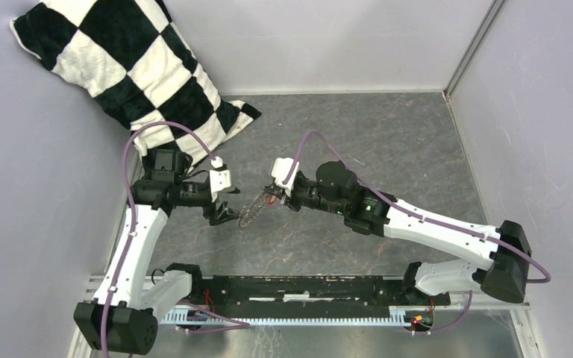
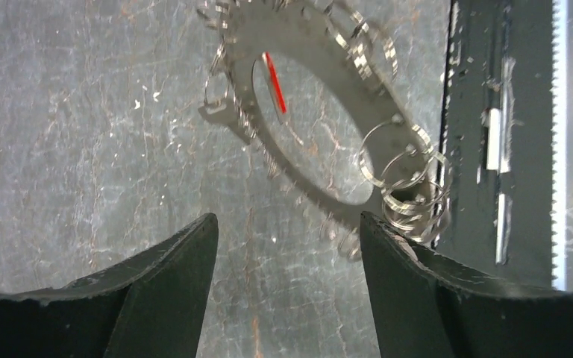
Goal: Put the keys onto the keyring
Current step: Pick up the keyring from the center of the board, then adjust the keyring.
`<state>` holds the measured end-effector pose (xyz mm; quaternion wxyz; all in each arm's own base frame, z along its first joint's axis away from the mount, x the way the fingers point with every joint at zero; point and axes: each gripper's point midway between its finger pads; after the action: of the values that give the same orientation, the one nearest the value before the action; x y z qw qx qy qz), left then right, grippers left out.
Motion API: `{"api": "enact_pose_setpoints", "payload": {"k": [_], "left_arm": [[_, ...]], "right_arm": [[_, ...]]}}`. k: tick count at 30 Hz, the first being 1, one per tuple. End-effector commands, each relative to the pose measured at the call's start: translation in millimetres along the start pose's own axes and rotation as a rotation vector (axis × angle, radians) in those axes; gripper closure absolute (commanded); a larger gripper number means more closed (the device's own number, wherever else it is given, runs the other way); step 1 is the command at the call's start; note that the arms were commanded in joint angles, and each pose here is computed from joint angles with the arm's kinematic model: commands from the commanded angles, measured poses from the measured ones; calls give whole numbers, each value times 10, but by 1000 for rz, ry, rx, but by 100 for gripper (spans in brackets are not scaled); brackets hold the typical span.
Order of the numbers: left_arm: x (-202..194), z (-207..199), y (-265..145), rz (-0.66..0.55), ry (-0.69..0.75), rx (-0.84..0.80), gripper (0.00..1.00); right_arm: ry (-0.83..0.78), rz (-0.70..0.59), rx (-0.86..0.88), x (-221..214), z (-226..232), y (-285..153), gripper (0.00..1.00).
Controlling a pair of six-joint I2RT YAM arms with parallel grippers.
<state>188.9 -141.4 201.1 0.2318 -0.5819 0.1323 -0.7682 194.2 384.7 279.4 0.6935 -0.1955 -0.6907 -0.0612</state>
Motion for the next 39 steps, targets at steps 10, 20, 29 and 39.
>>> {"api": "enact_pose_setpoints", "payload": {"k": [10,20,29,39], "left_arm": [[915,-77,-346,-136,-65,-32,0],[995,-11,-126,-199,-270,-52,0],[1123,59,-36,-186,-392,79,0],[775,285,-133,-56,-273,340,0]], "right_arm": [[129,-105,-137,507,-50,22,99],[172,-144,-260,610,-29,47,99],[201,-173,-390,663,38,138,99],[238,-236,-421,844,75,94,99]]}}
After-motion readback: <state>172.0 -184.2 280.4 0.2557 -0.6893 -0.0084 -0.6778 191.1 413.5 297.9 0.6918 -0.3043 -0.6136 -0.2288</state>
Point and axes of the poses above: each gripper's point midway between its finger pads, its own y axis out along the fingers, its own z axis along the line the jaws close on, x = y × z, and after that the axes turned 13 degrees about y, right-handed
